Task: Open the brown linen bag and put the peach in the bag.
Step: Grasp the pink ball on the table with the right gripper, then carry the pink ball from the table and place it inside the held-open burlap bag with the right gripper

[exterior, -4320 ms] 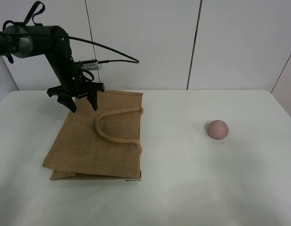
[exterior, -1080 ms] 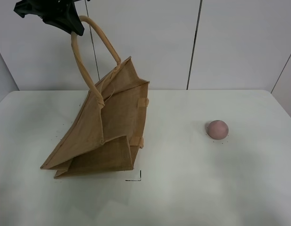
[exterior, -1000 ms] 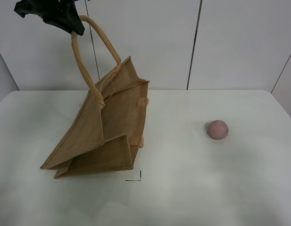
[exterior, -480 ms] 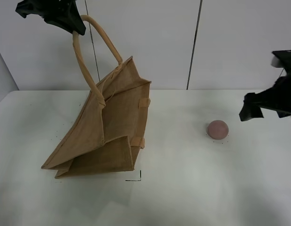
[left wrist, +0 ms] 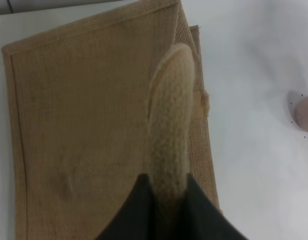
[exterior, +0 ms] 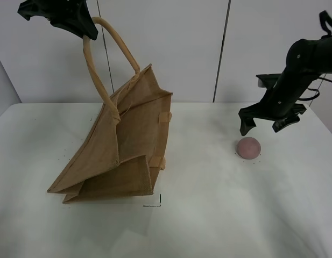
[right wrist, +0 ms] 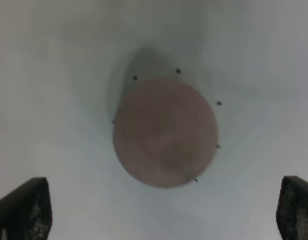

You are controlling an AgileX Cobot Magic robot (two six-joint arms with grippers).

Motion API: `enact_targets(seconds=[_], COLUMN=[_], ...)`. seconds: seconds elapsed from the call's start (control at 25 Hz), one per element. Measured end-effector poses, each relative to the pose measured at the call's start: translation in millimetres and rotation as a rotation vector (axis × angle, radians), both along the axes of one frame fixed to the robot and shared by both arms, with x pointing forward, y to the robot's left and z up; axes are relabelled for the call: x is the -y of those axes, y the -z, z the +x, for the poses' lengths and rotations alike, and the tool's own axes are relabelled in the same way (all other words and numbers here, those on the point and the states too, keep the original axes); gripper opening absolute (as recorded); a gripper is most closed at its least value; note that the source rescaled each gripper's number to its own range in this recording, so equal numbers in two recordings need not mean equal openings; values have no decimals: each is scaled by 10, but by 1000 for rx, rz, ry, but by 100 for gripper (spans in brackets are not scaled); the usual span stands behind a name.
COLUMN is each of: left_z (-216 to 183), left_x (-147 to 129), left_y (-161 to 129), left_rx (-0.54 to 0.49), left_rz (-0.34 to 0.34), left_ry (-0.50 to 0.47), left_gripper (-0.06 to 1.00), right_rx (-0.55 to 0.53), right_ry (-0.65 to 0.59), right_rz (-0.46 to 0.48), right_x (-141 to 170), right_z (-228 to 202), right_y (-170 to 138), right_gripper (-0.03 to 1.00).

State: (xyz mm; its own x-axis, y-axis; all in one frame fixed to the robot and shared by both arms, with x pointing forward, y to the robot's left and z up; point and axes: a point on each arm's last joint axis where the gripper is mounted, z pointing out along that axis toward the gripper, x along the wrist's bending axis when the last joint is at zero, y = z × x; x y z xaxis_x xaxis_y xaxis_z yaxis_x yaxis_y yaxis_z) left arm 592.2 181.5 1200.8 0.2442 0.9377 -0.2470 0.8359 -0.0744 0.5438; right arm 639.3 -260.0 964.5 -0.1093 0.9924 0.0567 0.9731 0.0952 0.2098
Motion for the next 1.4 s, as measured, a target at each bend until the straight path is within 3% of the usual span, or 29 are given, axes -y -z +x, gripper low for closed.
enact_targets(seconds=[0.4, 0.6, 0.68, 0.8, 0.84, 0.92, 1.08, 1.24, 1.4], left_z=[0, 0, 0, 0, 0, 0, -1, -1, -1], left_x=[0, 1, 1, 1, 1, 1, 2, 2, 2], left_y=[0, 0, 0, 0, 0, 0, 0, 0, 0], left_rx=[1, 1, 1, 1, 1, 1, 1, 2, 2], left_rz=[2, 1, 1, 1, 1, 1, 0, 2, 2], left_ry=[3, 3, 3, 3, 3, 3, 4, 6, 7], left_gripper=[0, 0, 0, 0, 0, 0, 0, 0, 0], right_rx=[-46, -71, -61, -58, -51, -36, 2, 90, 180], right_ry=[16, 20, 20, 20, 20, 20, -6, -90, -214], right_rz=[-5, -7, -6, -6, -5, -4, 2, 58, 169], right_x=[-21, -21, -21, -21, -21, -22, -33, -121, -396], right_z=[174, 178, 187, 190, 194, 199, 240, 288, 251], right_y=[690, 830, 828, 820, 794, 730, 489, -128, -748], right_gripper=[100, 98, 82, 35, 19, 2, 0, 0, 0])
